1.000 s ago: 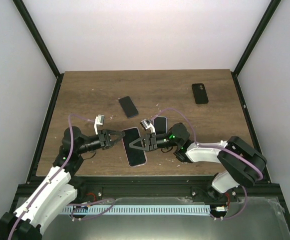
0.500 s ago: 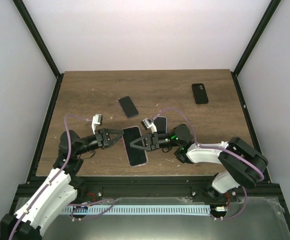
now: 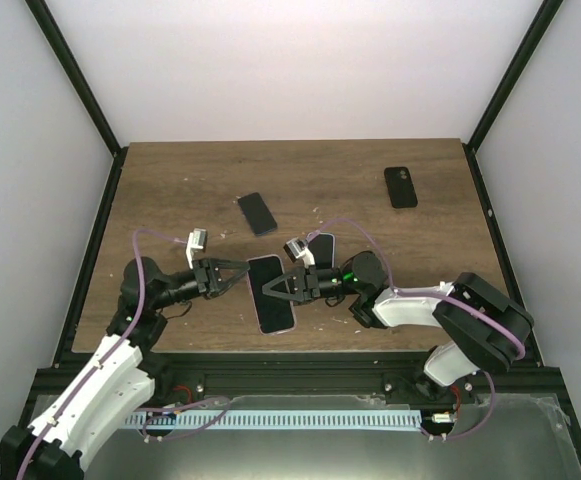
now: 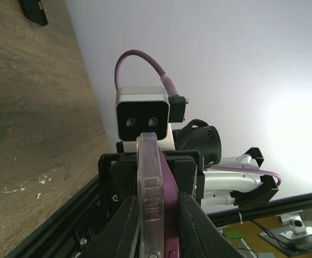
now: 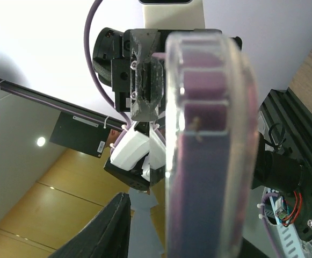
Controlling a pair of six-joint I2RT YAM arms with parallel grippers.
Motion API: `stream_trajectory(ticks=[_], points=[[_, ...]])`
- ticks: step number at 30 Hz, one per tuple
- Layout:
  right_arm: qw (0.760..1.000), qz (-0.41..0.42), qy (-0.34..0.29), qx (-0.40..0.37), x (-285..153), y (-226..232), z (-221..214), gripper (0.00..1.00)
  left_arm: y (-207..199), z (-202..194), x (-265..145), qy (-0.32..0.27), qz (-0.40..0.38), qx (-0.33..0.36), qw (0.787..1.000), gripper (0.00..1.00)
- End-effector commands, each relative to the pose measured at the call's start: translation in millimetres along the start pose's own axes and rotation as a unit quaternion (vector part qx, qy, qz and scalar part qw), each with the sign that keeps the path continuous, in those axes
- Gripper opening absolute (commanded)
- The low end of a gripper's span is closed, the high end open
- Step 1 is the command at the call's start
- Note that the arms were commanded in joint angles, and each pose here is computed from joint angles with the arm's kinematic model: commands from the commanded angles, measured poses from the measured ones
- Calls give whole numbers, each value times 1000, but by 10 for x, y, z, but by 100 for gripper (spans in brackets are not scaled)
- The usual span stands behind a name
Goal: Put the phone into the phone case
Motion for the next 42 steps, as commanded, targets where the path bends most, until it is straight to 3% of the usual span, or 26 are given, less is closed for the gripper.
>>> stream_trajectory(ticks=[1,10,14,16,21,25,29,33,36,42], points=[[1000,9,-3,-28,11,72,9,30,-72,57,3,-5,23,19,1000,0],[1000,-7,-4,-21,3,29,2,15,-73,69,11,6,56,17,998,0],[1000,7,-5,-23,4,78,6,15,-130,55,2,5,30,15,999,19],[999,15,-5,-28,7,101,10,15,-141,45,-3,5,16,16,1000,22],[1000,15,-5,-22,8,70,10,16,-112,36,-3,9,26,18,999,1],[1000,-8,-5,-20,9,-3,9,22,-79,38,3,15,46,16,999,0],[999,-23,-10,-22,4,-19,16,15,-66,49,17,21,58,8,998,1],[999,-28,-24,-25,21,14,67,13,-79,60,12,21,74,9,997,29],[998,-41,-48,-20,3,1,122,13,-63,52,-5,17,87,11,996,46],[992,-70,-105,-17,-57,-11,297,13,14,-46,-26,37,70,-3,997,62]])
Point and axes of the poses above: each gripper's point midway between its finger pads, its own x axis out along the fingers, its own y axis along the line the jaws close on, z = x × y, the point moved 8 cm from there along -x, back along the fingers
